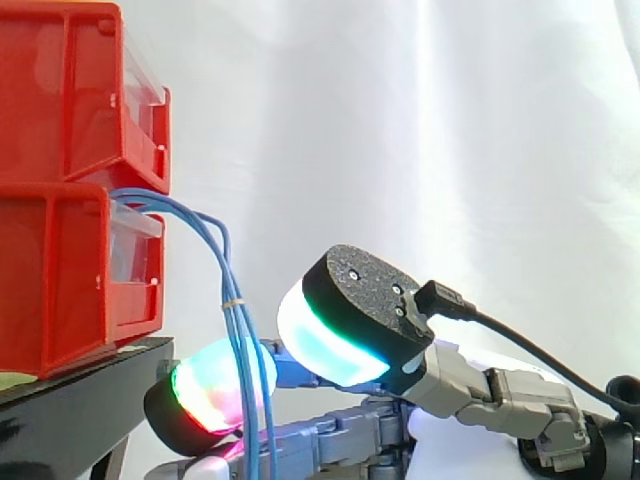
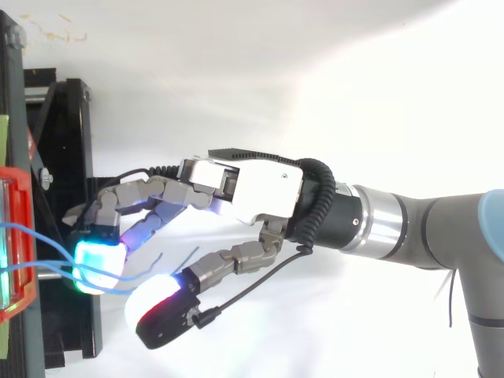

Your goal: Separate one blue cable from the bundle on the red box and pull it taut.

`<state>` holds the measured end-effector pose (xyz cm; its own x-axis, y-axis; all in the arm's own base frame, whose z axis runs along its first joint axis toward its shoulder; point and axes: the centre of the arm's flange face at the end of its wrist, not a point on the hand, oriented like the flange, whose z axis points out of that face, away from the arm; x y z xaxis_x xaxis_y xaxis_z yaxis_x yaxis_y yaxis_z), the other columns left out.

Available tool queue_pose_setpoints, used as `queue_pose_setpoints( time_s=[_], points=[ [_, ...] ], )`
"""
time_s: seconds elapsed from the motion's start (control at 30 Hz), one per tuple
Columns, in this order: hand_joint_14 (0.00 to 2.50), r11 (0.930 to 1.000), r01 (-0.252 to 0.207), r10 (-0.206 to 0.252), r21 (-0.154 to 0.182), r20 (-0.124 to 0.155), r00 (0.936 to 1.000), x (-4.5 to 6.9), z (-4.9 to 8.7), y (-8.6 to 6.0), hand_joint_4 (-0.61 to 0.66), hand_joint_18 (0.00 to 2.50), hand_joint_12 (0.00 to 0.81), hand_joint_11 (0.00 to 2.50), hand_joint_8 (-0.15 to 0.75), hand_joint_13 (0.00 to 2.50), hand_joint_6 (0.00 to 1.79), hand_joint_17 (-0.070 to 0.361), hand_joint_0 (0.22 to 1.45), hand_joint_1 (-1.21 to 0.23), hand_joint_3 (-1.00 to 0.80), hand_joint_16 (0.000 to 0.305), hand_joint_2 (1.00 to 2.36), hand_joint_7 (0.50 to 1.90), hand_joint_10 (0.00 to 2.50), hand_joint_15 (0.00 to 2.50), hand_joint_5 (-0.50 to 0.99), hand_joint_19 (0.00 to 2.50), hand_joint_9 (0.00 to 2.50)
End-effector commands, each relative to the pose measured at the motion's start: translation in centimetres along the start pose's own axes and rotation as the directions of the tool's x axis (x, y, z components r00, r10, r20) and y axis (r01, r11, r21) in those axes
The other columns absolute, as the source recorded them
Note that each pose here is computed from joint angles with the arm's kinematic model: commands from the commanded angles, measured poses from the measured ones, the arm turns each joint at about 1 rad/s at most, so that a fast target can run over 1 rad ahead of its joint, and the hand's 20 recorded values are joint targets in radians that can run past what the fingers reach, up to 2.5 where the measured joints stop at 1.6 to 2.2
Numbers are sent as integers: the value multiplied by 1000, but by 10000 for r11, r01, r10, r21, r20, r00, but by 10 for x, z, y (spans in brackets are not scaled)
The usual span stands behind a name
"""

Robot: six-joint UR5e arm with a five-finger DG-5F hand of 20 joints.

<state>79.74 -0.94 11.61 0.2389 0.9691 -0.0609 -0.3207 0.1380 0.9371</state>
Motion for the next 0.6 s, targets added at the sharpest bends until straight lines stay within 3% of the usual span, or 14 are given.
queue_pose_setpoints(
  time_s=[0.0, 0.1, 0.57],
  points=[
    [4, 10000, -14, 14, 0, -2, 10000, 0, 0, 0, 229, 462, 390, 344, 364, 462, 677, 113, 549, -717, -435, 50, 1004, 1161, 9, 118, -106, 224, 873],
    [3, 10000, -75, 75, 0, -2, 10000, 0, 0, 0, 227, 472, 392, 354, 371, 479, 684, 114, 544, -709, -464, 51, 1002, 1150, 9, 129, -105, 227, 889],
    [5, 9987, -410, 411, -304, 34, 9991, 7, 10, 30, 235, 554, 399, 384, 382, 570, 719, 111, 556, -704, -424, 49, 1006, 1164, 10, 154, -94, 255, 963]
  ],
)
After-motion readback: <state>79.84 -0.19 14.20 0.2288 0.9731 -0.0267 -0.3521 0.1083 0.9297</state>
